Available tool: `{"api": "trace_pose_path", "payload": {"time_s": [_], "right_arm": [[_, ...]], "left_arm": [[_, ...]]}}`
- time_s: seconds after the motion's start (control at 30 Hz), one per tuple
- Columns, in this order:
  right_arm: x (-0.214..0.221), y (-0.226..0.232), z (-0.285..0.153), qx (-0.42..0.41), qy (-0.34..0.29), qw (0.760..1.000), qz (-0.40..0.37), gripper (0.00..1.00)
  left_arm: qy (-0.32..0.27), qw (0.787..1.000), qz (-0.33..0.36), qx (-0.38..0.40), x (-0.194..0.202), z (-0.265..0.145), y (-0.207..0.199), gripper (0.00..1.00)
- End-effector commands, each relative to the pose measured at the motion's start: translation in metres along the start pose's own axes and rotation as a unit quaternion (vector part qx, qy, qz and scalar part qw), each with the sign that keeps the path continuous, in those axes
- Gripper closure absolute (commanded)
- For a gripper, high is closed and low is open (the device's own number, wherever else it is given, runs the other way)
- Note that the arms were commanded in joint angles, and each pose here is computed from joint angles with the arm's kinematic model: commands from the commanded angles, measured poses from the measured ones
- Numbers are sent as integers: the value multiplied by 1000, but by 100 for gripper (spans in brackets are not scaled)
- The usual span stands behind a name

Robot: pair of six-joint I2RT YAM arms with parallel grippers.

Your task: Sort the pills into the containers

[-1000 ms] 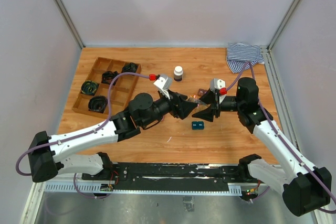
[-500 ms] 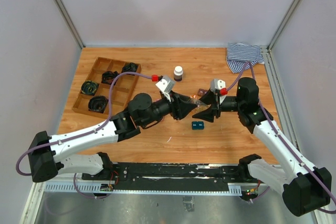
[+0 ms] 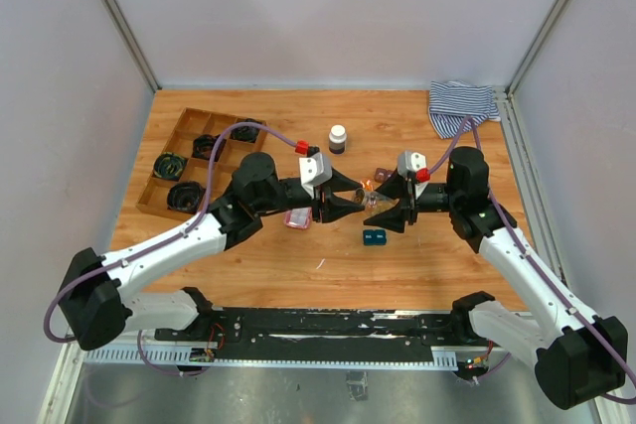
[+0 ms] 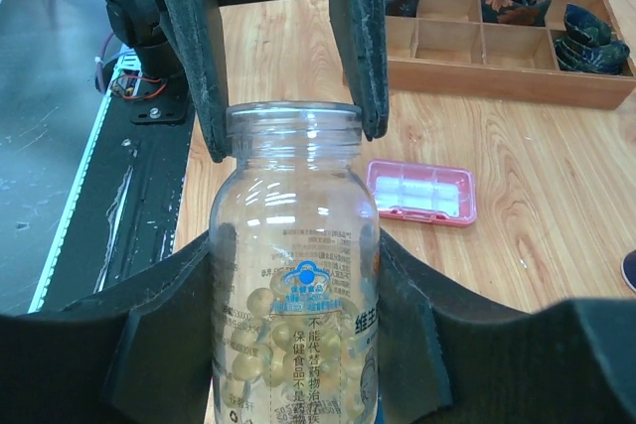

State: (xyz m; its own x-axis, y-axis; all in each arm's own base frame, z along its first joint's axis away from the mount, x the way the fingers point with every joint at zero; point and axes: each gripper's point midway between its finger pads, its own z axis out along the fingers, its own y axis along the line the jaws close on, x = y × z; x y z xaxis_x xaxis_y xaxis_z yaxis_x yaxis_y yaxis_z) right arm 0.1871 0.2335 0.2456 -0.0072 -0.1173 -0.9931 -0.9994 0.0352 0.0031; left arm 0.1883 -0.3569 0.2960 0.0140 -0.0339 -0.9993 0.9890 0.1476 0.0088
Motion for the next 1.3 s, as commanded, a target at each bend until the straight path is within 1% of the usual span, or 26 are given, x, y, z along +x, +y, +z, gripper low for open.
{"api": "trace_pose_path", "payload": {"time_s": [0.0, 0.07, 0.1, 0.23, 0.3, 0.43, 0.47, 0.5, 0.63, 0.73, 0.83, 0.9, 1.03, 1.13, 1.27], "right_arm": [[-14, -12, -4, 28, -9, 999, -30, 99], [-14, -12, -4, 28, -9, 999, -29, 99], [-14, -12, -4, 28, -8, 999, -29, 99], [-15, -12, -4, 27, -9, 999, -29, 99], [-15, -12, -4, 28, -9, 999, -29, 99], [-15, -12, -4, 27, -9, 999, -29, 100], [-14, -12, -4, 27, -9, 999, -29, 99], [-14, -12, -4, 28, -9, 999, -28, 99], [-14, -12, -4, 27, -8, 999, -28, 99], [-13, -12, -4, 27, -8, 999, -27, 99], [-13, -12, -4, 27, -8, 999, -27, 100], [-13, -12, -4, 27, -8, 999, -26, 99], [-13, -12, -4, 27, -8, 999, -27, 99], [-13, -13, -4, 29, -8, 999, -27, 99], [-12, -14, -4, 28, -7, 999, -25, 99]], "left_arm": [[25, 995, 22, 90, 1, 0, -17, 86], [23, 995, 24, 92, -3, 3, -16, 83], [20, 995, 23, 92, -5, 3, -16, 79], [-3, 996, 21, 87, -19, 3, -17, 56], [-21, 997, 16, 74, -28, 0, -16, 38], [-64, 997, -1, 36, -48, -9, -13, 7], [-71, 997, -9, 28, -52, -13, -14, 3], [-78, 997, -19, 23, -56, -16, -14, 1], [-94, 991, -90, 1, -60, -24, -17, 1], [-103, 982, -160, 2, -56, -27, -22, 1], [-113, 967, -229, 18, -56, -30, -31, 7], [-111, 960, -256, -3, -53, -32, -26, 14], [-83, 952, -265, -125, -35, -37, 9, 17], [-55, 946, -255, -193, -23, -37, 25, 18], [-12, 947, -240, -214, -16, -26, 24, 19]]}}
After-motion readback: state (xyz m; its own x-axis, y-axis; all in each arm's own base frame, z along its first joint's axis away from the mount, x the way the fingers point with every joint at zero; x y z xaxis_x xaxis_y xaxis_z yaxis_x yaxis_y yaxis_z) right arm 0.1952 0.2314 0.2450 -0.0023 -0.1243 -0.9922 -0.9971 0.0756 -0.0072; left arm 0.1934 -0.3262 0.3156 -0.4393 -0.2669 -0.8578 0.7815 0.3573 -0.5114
